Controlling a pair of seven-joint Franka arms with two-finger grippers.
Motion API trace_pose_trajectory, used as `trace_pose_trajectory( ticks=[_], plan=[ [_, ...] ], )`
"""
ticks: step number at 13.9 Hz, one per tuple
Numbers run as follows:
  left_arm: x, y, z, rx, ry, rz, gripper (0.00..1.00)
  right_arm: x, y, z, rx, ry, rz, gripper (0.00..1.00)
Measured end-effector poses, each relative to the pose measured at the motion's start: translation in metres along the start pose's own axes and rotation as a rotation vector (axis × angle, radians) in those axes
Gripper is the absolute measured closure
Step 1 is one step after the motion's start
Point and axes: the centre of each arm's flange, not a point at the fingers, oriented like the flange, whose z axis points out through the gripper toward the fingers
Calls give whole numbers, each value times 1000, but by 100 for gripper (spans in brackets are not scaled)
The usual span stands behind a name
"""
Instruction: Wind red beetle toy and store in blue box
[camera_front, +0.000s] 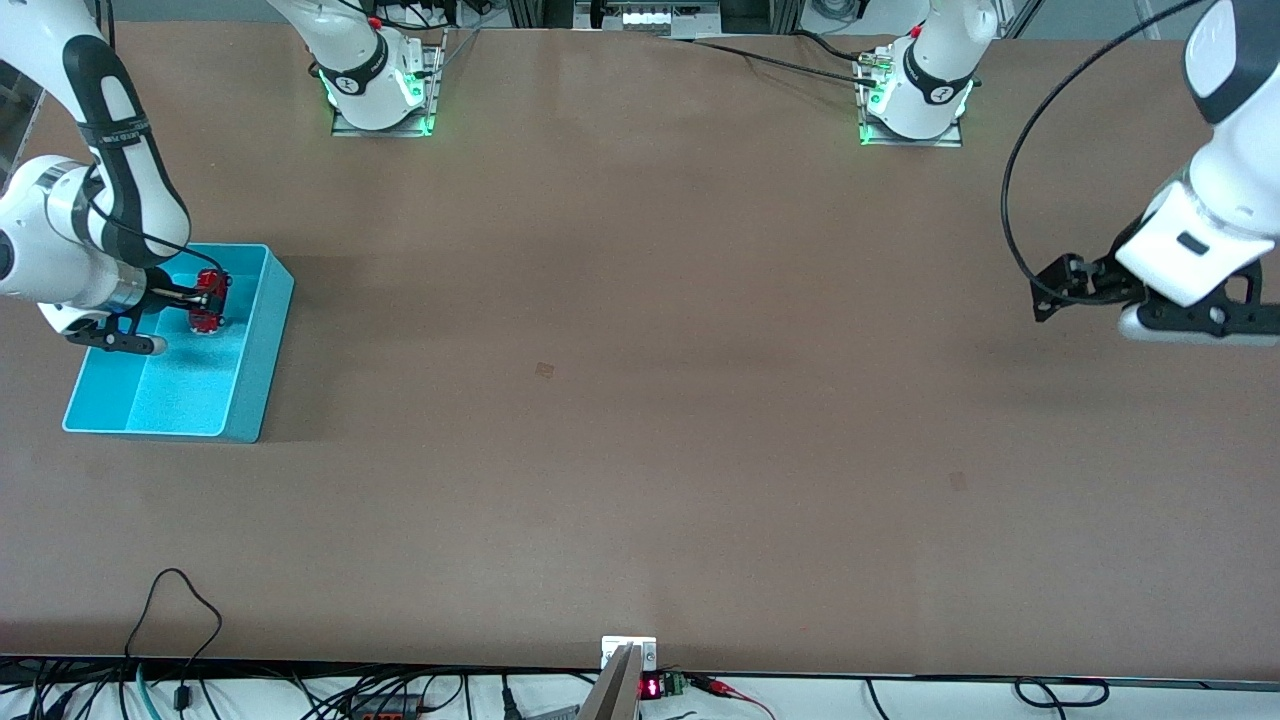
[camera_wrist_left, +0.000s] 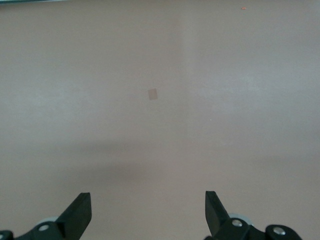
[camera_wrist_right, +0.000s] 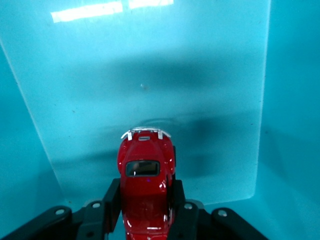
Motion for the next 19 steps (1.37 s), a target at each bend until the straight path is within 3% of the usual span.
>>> trace_pose_trajectory(
  ticks=[8,10,12,14,16,19],
  plan=[
    [-17,-16,4,9,-10,-29,0,-3,-1,16,2,-22,1,52],
    [-17,-16,6,9,-14,-28,0,-3,-1,17,2,-24,1,37],
    [-20,-16,8,10,-39,-28,0,-2,-1,16,1,-19,0,15],
    [-21,-15,7,9,-47,-28,0,4,1,2,-3,16,-1,0],
    [-21,-13,3,-7,-49,-29,0,15,1,-36,-9,73,-5,0],
    [-26,-9,4,-35,-90,-32,0,25,-13,-134,-8,136,-39,0]
  ],
)
